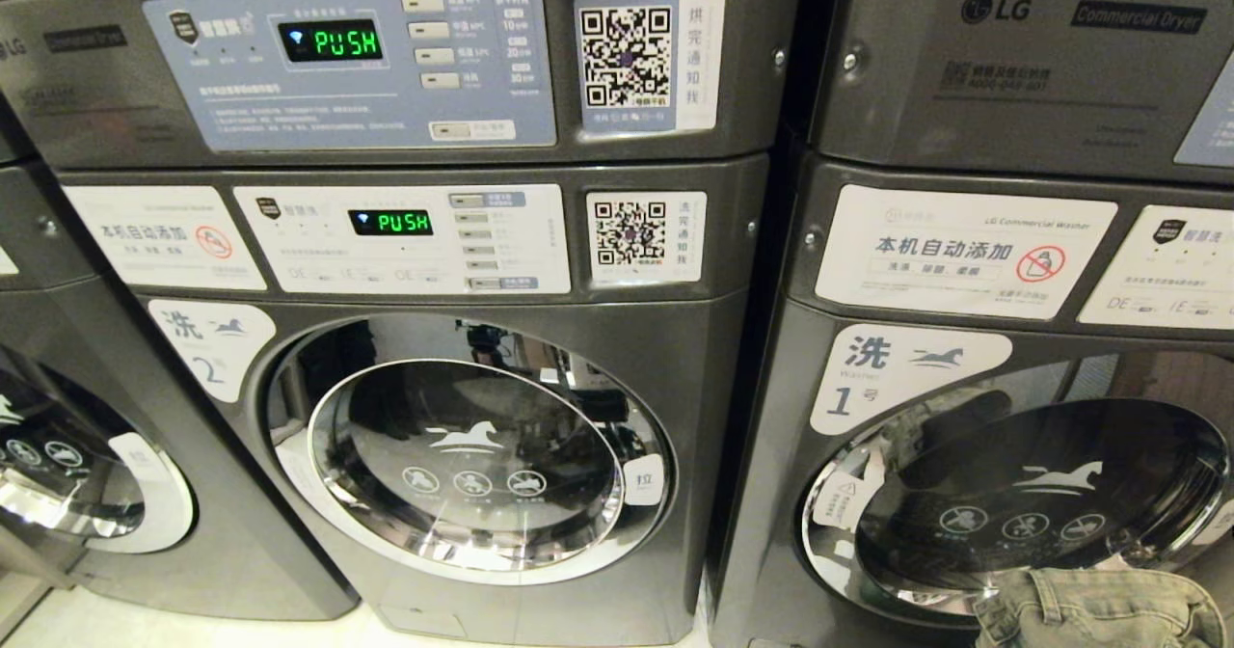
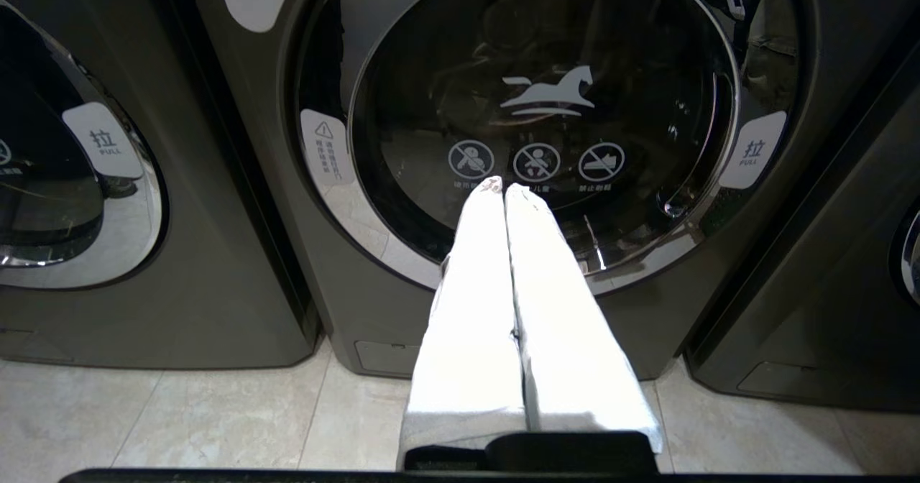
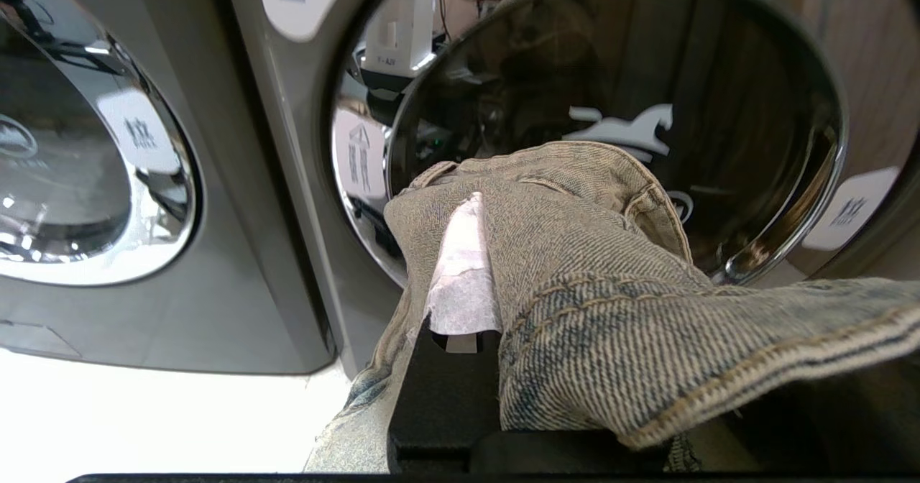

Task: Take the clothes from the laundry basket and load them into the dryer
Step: Put the clothes in the dryer

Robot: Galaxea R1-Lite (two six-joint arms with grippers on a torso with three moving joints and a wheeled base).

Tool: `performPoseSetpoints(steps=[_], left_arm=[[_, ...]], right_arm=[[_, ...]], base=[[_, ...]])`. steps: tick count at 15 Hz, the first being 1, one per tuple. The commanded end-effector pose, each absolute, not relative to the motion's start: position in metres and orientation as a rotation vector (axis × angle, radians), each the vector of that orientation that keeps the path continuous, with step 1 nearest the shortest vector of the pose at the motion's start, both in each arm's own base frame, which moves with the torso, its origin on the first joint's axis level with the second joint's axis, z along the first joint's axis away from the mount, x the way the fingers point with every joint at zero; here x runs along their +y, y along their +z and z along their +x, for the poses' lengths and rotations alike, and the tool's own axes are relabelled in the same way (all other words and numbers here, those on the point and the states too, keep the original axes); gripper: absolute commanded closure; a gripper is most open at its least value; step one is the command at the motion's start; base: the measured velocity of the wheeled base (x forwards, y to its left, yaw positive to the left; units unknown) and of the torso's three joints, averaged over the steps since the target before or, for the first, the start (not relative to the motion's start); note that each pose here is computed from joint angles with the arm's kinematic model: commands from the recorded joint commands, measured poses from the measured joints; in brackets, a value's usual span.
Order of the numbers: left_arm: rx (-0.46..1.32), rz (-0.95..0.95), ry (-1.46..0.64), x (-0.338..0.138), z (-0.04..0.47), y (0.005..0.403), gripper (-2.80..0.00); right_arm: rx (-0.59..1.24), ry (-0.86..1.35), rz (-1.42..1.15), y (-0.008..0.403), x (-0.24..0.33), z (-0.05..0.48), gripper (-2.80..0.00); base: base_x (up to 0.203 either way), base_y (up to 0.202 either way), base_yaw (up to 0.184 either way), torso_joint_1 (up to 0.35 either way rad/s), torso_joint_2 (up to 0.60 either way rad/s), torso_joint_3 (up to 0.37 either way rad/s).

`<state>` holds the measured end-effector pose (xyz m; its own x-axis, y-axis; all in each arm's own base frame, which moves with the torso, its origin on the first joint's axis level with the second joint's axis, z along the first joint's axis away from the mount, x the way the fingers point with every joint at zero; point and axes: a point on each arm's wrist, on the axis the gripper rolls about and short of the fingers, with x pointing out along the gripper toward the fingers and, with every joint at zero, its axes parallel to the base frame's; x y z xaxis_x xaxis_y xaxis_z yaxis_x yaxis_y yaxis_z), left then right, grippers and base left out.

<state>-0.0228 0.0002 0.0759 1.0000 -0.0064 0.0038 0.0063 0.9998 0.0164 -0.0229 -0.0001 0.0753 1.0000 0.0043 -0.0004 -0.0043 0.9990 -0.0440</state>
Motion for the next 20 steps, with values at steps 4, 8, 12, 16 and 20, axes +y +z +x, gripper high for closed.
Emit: performPoseSetpoints(steps=[4, 8, 12, 16, 20], left_arm=[[-0.003, 0.017, -0.006, 0.0002, -0.0228, 0.0758, 0.0], [-0.004, 0.018, -0.008, 0.0002, -0.0228, 0.0759, 0.0], [-0.005, 0.02, -0.009, 0.0001, -0.0228, 0.076, 0.0], [-0.005, 0.02, -0.009, 0.0001, -0.0228, 0.076, 0.0], [-0.005, 0.02, -0.009, 0.0001, -0.0228, 0.076, 0.0]], right_arm=[[0.001, 0.005, -0.044, 0.0749, -0.0001, -0.0228, 0.0], [0.001, 0.005, -0.043, 0.0749, -0.0001, -0.0228, 0.0], [0.001, 0.003, -0.041, 0.0749, -0.0001, -0.0228, 0.0], [0.001, 0.005, -0.041, 0.0749, -0.0001, -0.0228, 0.0], [0.001, 0.003, -0.041, 0.0749, -0.0001, -0.0228, 0.0]], base=[[0.0, 0.0, 0.0, 0.167, -0.49, -0.331], [0.0, 0.0, 0.0, 0.188, -0.51, -0.322], [0.0, 0.0, 0.0, 0.213, -0.54, -0.326], [0.0, 0.0, 0.0, 0.237, -0.57, -0.338], [0.0, 0.0, 0.0, 0.236, -0.55, -0.31]])
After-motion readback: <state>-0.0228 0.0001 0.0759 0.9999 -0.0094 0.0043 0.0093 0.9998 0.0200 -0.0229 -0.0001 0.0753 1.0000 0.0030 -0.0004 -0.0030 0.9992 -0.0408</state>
